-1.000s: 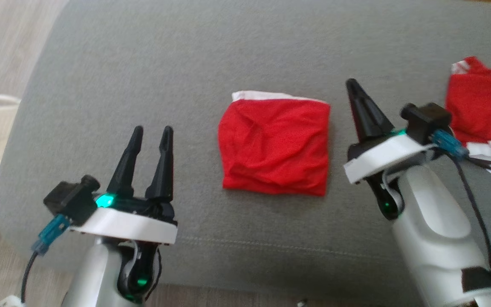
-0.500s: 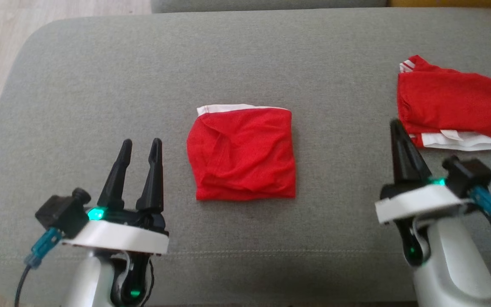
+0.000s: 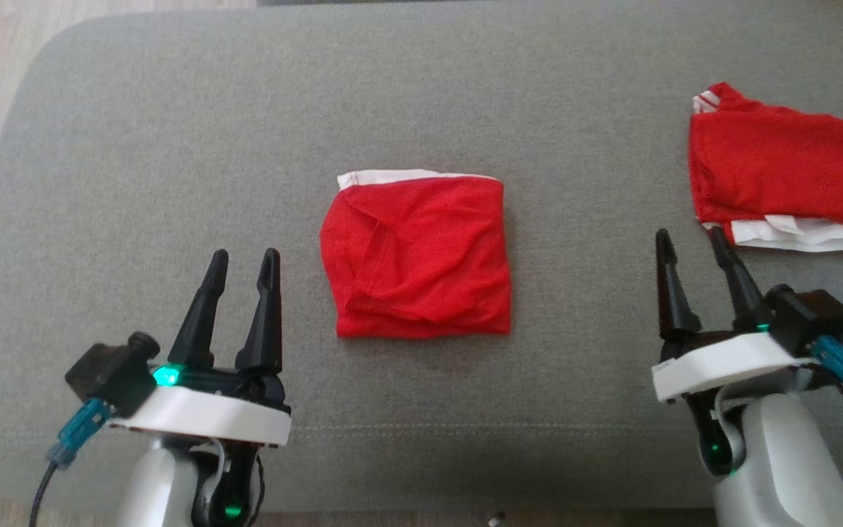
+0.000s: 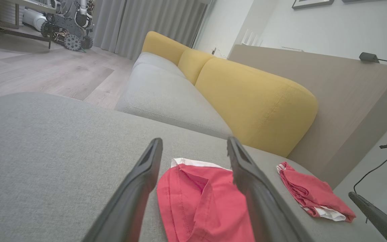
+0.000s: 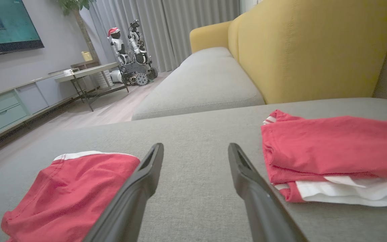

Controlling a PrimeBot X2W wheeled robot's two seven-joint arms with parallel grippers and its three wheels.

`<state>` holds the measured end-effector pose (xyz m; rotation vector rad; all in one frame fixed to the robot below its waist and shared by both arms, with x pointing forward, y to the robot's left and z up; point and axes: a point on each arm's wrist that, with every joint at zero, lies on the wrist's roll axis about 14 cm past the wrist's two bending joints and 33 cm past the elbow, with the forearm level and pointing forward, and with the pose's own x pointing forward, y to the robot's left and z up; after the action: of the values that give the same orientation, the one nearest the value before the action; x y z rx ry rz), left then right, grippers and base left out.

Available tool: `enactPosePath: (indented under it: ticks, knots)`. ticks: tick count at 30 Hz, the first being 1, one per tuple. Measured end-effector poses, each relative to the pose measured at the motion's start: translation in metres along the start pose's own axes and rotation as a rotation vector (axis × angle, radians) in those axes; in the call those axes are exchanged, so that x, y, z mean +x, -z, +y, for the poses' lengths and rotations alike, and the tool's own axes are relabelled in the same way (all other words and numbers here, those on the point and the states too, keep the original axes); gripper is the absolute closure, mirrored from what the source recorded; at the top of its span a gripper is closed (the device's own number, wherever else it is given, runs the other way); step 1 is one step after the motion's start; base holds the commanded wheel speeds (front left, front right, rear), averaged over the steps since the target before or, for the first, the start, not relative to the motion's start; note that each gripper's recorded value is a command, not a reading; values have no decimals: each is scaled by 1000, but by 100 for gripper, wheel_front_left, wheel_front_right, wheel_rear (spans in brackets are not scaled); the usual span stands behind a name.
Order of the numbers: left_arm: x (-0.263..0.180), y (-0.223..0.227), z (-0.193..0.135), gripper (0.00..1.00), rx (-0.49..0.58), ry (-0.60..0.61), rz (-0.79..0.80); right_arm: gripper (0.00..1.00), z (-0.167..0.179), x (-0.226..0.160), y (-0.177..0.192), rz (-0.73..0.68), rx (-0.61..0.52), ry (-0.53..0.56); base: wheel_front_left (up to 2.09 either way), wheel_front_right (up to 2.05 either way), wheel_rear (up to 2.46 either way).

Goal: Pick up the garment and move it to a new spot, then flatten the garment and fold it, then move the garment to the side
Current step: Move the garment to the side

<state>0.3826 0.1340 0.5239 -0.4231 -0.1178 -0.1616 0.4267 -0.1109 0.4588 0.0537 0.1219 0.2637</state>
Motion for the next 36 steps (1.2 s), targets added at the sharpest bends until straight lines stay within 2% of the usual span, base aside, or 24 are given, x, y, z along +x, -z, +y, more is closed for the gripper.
enactPosePath:
  ticks: [16,22,29,30,31,32,36]
  knots:
    - [8,11,18,0,15,-45,33,0,76,41,73,310,134,-220,0,0,0]
    - [6,11,32,0,22,-86,38,0,98,50,103,441,118,-290,0,0,0]
    - [1,10,42,0,32,-119,40,0,106,59,117,495,93,-318,0,0,0]
    - [1,10,43,0,33,-121,40,4,106,60,117,497,87,-320,0,0,0]
    - [1,10,43,0,33,-121,39,63,105,61,117,498,82,-320,0,0,0]
    - [1,10,43,0,33,-120,39,100,105,62,116,491,76,-320,0,0,0]
    - [3,10,40,0,29,-112,39,100,99,61,115,470,32,-324,0,0,0]
